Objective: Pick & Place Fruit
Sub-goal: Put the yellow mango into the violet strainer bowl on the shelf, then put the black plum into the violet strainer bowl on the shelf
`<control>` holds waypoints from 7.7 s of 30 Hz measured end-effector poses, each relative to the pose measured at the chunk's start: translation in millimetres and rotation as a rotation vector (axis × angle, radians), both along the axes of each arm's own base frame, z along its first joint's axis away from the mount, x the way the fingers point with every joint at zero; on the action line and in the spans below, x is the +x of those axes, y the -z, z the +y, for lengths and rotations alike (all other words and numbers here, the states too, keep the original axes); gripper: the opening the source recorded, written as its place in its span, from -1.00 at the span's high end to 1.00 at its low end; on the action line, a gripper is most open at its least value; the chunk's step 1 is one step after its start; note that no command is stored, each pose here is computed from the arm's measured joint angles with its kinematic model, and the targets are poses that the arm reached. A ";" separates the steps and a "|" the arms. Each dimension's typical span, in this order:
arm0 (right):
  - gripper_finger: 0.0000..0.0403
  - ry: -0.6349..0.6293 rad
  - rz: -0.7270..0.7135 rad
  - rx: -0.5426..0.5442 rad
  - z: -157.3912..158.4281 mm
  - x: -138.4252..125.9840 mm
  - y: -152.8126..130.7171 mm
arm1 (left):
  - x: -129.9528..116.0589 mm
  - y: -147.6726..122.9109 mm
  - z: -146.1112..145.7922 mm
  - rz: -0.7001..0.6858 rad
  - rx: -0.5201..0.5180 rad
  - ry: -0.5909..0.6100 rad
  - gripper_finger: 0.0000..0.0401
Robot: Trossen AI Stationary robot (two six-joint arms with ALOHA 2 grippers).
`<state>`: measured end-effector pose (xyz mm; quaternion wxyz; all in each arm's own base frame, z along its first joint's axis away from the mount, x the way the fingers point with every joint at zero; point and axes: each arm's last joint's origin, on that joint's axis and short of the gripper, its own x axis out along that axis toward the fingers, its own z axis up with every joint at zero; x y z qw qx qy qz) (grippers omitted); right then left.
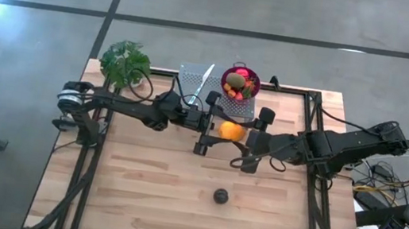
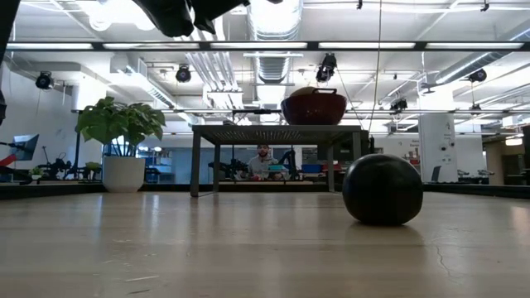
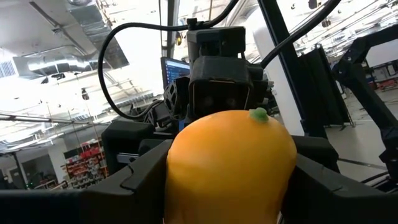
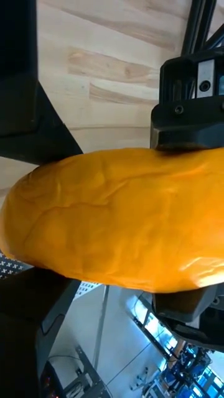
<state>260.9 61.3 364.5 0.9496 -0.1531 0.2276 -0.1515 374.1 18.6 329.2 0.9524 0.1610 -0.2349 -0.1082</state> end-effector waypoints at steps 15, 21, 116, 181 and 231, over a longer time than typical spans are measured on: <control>-0.11 0.003 -0.007 0.007 -0.1 0.2 -0.7 | 1.4 3.2 0.8 0.035 -0.014 -0.024 -0.64; -0.15 0.008 -0.012 0.019 -0.4 -1.4 -1.5 | -10.9 -13.4 1.9 0.036 0.017 -0.076 -0.78; -0.17 0.550 0.140 0.609 -229.3 -15.7 35.3 | -85.8 -52.5 -3.0 0.319 0.194 -0.157 -0.82; -0.21 0.483 0.110 0.521 -225.9 -20.6 8.6 | -85.6 -50.7 -3.0 0.344 0.170 -0.148 -0.82; -0.74 -0.017 0.534 0.425 25.8 22.4 21.3 | -85.9 -36.0 -3.8 0.508 0.113 -0.122 -0.82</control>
